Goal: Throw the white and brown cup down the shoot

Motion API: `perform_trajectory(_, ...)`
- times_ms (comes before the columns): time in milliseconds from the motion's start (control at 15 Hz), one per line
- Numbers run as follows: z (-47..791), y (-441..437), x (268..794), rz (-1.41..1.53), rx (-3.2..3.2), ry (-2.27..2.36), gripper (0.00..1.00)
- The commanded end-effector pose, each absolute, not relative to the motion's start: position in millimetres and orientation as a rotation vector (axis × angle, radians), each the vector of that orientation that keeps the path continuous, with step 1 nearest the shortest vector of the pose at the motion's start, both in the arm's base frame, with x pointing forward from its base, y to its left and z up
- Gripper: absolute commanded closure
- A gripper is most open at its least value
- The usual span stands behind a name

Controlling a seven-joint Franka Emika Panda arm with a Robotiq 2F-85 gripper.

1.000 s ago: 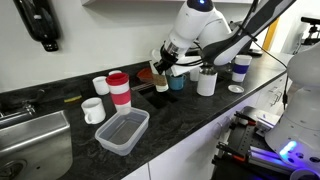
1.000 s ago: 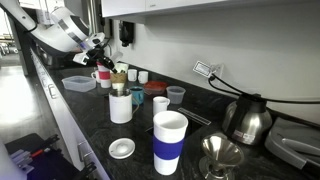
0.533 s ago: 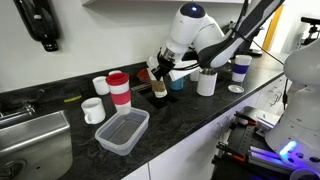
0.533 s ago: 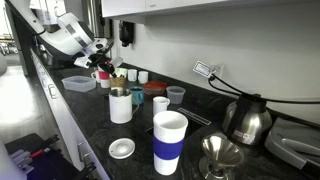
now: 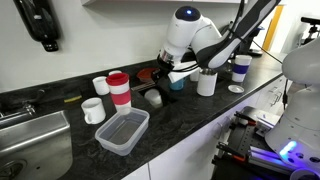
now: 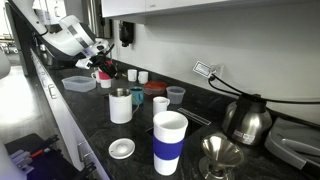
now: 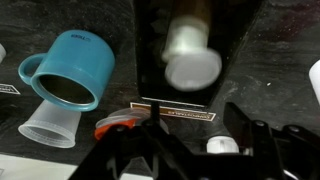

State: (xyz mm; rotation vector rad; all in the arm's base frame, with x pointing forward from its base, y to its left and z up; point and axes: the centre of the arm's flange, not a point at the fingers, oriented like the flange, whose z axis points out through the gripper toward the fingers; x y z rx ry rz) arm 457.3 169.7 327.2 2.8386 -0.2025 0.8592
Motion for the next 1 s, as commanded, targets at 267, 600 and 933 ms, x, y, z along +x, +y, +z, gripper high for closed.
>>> perform_trajectory(267, 322.6, 173.2, 480.4, 0.877, 2.839, -0.215, 0.0)
perform_trajectory(600, 334.7, 171.0, 466.1, 0.886, 2.836, -0.216, 0.0)
perform_trajectory(933, 334.3, 170.8, 465.8, 0.884, 2.836, -0.216, 0.0)
